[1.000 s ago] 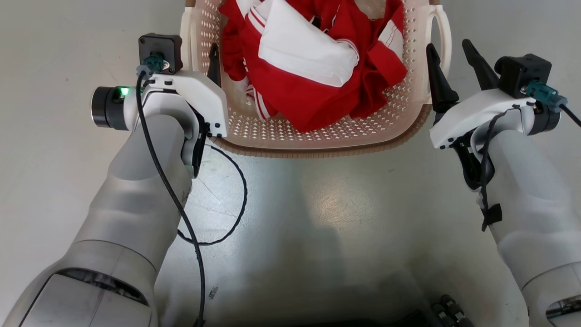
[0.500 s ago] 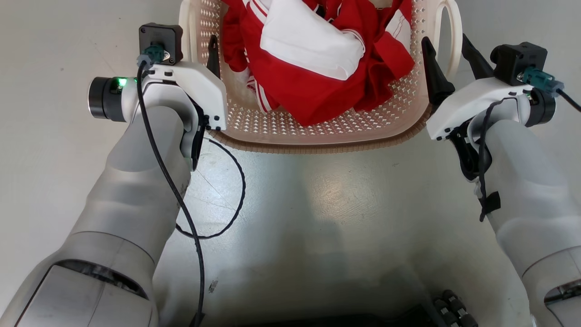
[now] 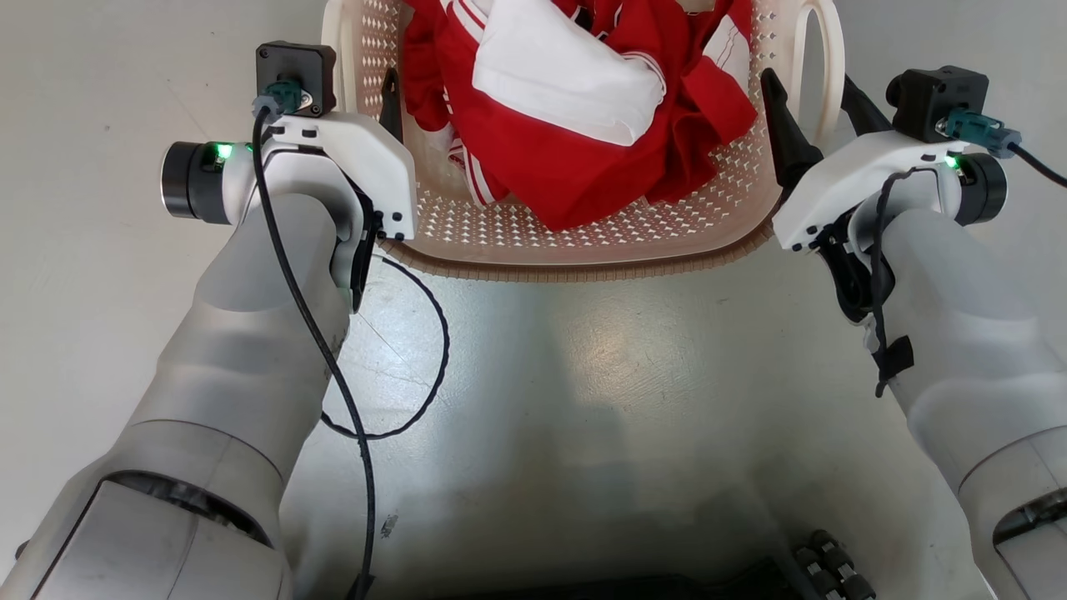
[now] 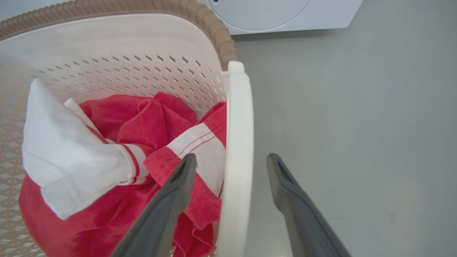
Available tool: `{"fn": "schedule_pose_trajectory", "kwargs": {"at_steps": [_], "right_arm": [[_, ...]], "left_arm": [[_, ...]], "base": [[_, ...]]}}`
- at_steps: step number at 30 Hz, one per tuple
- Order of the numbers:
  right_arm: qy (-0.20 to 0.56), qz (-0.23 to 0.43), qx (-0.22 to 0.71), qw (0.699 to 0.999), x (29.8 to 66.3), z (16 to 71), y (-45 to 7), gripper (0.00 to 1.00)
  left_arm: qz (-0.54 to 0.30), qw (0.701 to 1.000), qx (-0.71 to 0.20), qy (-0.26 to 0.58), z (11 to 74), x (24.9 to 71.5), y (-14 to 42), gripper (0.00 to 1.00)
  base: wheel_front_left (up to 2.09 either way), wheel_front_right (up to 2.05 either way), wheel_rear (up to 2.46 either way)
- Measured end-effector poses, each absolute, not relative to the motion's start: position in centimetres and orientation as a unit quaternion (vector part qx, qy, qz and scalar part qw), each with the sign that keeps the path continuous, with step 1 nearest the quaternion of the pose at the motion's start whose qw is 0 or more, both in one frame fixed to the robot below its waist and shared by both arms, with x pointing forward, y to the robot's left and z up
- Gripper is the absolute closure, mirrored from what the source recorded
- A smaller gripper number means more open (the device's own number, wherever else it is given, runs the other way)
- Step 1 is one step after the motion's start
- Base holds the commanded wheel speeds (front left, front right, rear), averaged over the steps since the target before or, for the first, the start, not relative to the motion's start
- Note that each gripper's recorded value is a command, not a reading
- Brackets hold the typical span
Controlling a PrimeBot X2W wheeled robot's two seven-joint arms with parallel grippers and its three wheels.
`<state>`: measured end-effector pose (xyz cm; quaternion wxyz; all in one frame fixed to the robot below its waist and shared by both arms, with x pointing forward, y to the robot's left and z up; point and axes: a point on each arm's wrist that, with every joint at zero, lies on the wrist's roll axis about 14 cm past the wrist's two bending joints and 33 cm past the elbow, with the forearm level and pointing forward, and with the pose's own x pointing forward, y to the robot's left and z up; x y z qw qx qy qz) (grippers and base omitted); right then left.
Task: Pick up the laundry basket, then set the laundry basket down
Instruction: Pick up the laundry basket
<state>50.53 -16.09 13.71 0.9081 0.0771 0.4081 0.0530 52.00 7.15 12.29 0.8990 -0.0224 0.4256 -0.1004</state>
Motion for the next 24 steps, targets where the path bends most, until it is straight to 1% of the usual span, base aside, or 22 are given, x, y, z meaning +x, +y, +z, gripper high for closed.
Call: {"fn": "schedule_pose_trajectory", "kwargs": {"at_steps": [13,19,20,23,24], "right_arm": [[0.425,0.06,0.081,0.9,50.05,13.14,-15.5,0.0],[0.42,0.062,0.085,0.901,50.68,13.33,-15.36,0.0],[0.421,0.062,0.086,0.901,50.61,13.28,-15.32,0.02],[0.423,0.063,0.087,0.9,50.5,13.18,-15.26,0.24],[0.424,0.063,0.088,0.899,50.46,13.15,-15.23,0.53]], "left_arm": [[-0.102,0.897,-0.017,0.43,12.2,52.03,7.19,0.0],[-0.101,0.895,-0.02,0.433,12.04,51.87,7.17,0.0],[-0.101,0.895,-0.02,0.434,12.01,51.85,7.16,0.0],[-0.104,0.895,-0.017,0.433,11.98,51.89,7.07,0.0],[-0.106,0.895,-0.016,0.433,11.98,51.9,7.02,0.0]], "base": [[0.0,0.0,0.0],[0.0,0.0,0.0],[0.0,0.0,0.0],[0.0,0.0,0.0],[0.0,0.0,0.0]]}}
